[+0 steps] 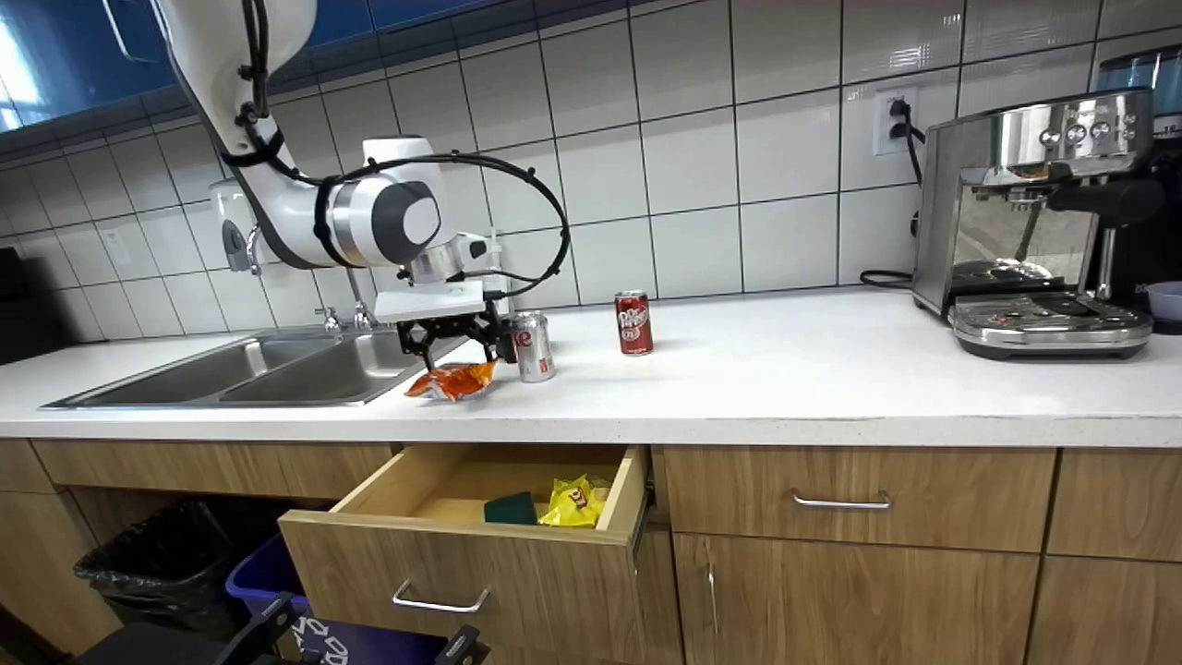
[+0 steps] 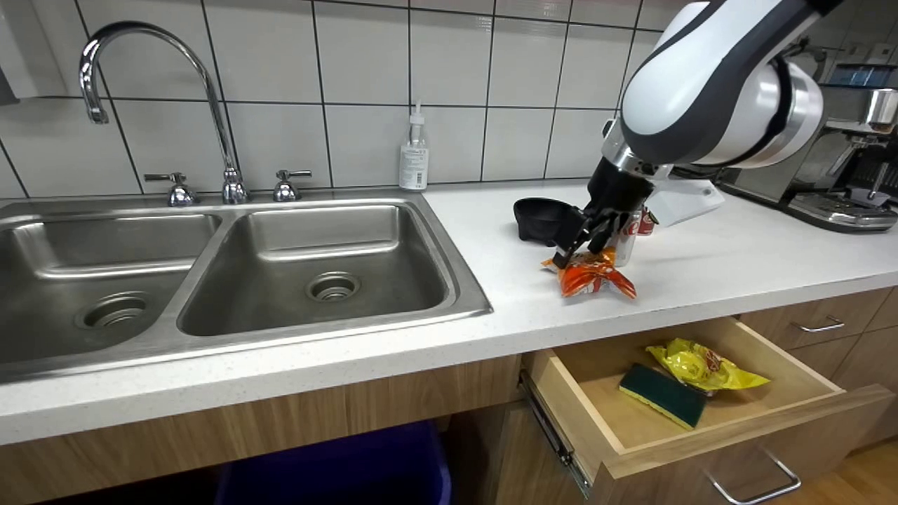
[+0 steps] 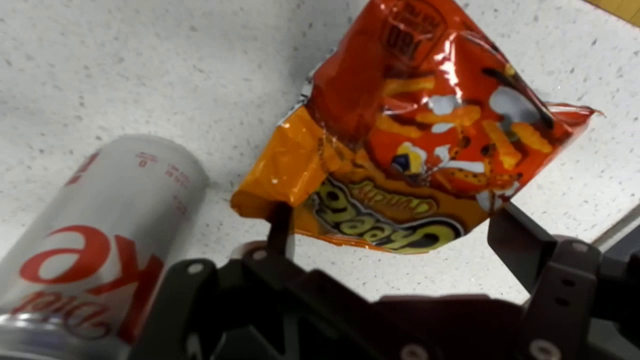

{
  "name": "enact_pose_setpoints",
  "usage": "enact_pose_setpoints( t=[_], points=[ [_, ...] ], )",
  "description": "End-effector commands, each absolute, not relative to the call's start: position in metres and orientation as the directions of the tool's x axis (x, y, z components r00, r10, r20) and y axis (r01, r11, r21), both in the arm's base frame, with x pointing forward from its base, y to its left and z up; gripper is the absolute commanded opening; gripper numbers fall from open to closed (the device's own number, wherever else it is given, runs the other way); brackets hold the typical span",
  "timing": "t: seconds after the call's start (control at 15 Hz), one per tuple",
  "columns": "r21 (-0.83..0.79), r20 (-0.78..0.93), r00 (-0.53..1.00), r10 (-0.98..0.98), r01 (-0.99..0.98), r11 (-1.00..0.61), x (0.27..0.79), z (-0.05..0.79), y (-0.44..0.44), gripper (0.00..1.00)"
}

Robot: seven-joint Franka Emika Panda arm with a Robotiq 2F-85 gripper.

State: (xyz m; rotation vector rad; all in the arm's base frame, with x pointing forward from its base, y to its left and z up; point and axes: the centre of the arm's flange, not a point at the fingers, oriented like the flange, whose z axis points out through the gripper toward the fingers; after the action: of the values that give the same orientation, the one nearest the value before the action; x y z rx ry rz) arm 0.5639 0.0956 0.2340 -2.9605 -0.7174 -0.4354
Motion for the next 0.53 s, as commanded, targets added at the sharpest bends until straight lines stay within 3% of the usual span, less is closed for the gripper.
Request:
enact_pose_setpoints(
  t=[0.0, 0.47],
  points=[
    [0.018, 0.255, 0.845, 0.470, 0.482, -0.876, 0.542, 0.256, 0.079, 1.00],
    [0.022, 0.206, 0.855, 0.477, 0.483, -0.875, 0.517, 0.255, 0.065, 1.00]
  ],
)
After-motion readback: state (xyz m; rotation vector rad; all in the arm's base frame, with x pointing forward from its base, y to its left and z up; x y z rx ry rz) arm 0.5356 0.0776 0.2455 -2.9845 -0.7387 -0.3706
